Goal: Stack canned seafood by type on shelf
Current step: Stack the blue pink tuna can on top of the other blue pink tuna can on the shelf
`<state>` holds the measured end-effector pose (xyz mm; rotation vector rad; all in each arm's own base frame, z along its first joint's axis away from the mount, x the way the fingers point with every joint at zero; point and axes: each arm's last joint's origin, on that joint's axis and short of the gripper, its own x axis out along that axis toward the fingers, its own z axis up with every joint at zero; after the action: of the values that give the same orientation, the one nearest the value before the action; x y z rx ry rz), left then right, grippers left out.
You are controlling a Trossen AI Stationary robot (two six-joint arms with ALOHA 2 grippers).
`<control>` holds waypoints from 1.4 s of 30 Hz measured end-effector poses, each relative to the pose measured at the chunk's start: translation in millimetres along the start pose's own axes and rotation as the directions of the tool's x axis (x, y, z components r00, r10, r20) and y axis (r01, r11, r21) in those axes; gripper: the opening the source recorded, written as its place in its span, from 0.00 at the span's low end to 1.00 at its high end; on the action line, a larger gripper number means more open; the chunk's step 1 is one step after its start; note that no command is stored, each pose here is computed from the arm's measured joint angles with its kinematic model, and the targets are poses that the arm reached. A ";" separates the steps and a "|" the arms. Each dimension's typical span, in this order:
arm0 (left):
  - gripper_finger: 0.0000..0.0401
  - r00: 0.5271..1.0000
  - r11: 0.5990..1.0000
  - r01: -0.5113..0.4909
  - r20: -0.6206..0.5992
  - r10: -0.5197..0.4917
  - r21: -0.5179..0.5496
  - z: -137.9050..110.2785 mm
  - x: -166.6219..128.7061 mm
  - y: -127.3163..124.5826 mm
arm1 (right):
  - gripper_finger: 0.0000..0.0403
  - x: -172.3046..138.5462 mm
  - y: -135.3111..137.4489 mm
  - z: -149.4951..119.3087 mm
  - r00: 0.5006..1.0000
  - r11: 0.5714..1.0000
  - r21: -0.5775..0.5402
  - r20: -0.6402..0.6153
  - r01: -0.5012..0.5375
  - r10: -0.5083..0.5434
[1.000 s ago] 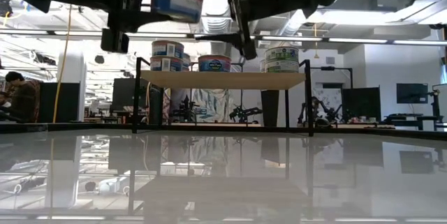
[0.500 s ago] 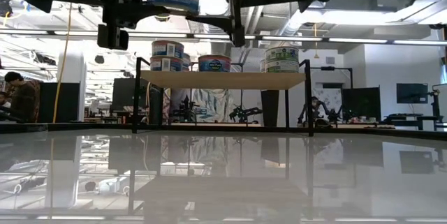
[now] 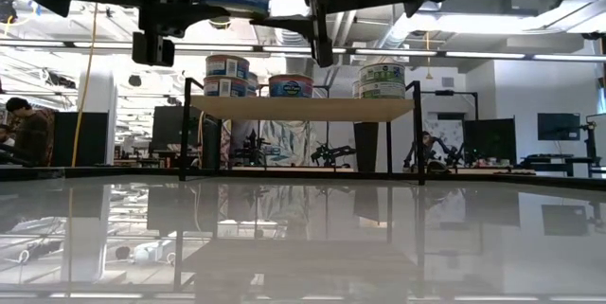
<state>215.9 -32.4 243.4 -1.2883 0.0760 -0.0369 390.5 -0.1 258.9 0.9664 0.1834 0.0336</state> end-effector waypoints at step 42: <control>0.73 0.993 0.971 -0.054 0.114 0.028 0.235 22.1 -41.1 -15.2 | 0.53 -31.4 -3.4 42.4 0.998 0.997 0.034 0.011 0.065 -0.065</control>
<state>176.9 -12.6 265.5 -1.0465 0.0027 0.0593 366.6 -40.0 284.0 0.9936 0.2047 -0.0352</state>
